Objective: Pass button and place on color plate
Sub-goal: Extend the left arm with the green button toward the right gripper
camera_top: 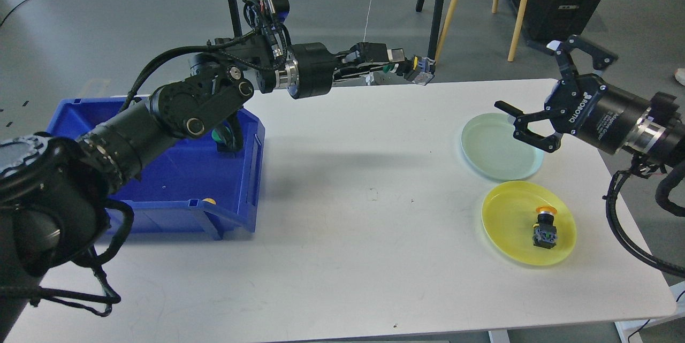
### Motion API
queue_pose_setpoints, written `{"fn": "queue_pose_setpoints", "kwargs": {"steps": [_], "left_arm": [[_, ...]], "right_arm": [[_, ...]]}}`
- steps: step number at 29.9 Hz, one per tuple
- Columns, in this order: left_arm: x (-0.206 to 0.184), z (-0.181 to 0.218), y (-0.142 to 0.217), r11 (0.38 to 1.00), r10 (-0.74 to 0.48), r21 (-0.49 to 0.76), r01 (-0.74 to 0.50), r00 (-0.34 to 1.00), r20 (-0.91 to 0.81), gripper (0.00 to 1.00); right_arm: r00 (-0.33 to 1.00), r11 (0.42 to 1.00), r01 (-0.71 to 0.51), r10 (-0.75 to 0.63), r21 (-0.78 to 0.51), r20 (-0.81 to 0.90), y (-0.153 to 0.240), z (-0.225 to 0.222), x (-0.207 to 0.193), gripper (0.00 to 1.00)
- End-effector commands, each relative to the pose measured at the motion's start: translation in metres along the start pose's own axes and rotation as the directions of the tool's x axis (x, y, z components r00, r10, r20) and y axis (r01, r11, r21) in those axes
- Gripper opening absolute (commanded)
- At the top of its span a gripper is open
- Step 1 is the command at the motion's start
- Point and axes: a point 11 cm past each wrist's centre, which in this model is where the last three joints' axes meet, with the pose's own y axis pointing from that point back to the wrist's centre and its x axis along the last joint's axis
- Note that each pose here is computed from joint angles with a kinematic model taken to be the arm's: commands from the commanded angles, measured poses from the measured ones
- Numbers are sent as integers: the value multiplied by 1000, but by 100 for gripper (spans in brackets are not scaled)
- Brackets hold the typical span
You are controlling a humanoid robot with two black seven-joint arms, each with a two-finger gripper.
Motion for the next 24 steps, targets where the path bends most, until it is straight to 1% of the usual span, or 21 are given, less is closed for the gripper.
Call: {"fn": "queue_pose_setpoints", "kwargs": {"steps": [1,5,10,17,24], "left_arm": [[-5,1,-6,1000,-5,-4,5,1000,-10,5],[0,3,-5,999,20,-27,-21,999,-49,5],[4,12,-5,997,40,-68,-46,995,-94,5],[1,13,-8,996,34,-75,-41,995,-97,5],[-2,17,-10,996,24,-87,-32,995,-95,5]], "right_arm": [[995,1000,12,-13,9,99,-30,5,4,99],[985,1000,22,-23,8,169,-51,23,6,99],[969,998,59,-55,-7,240,-62,39,-4,99],[948,998,42,-51,36,314,-60,34,2,99],[945,998,58,-67,35,321,-67,34,-3,99]]}}
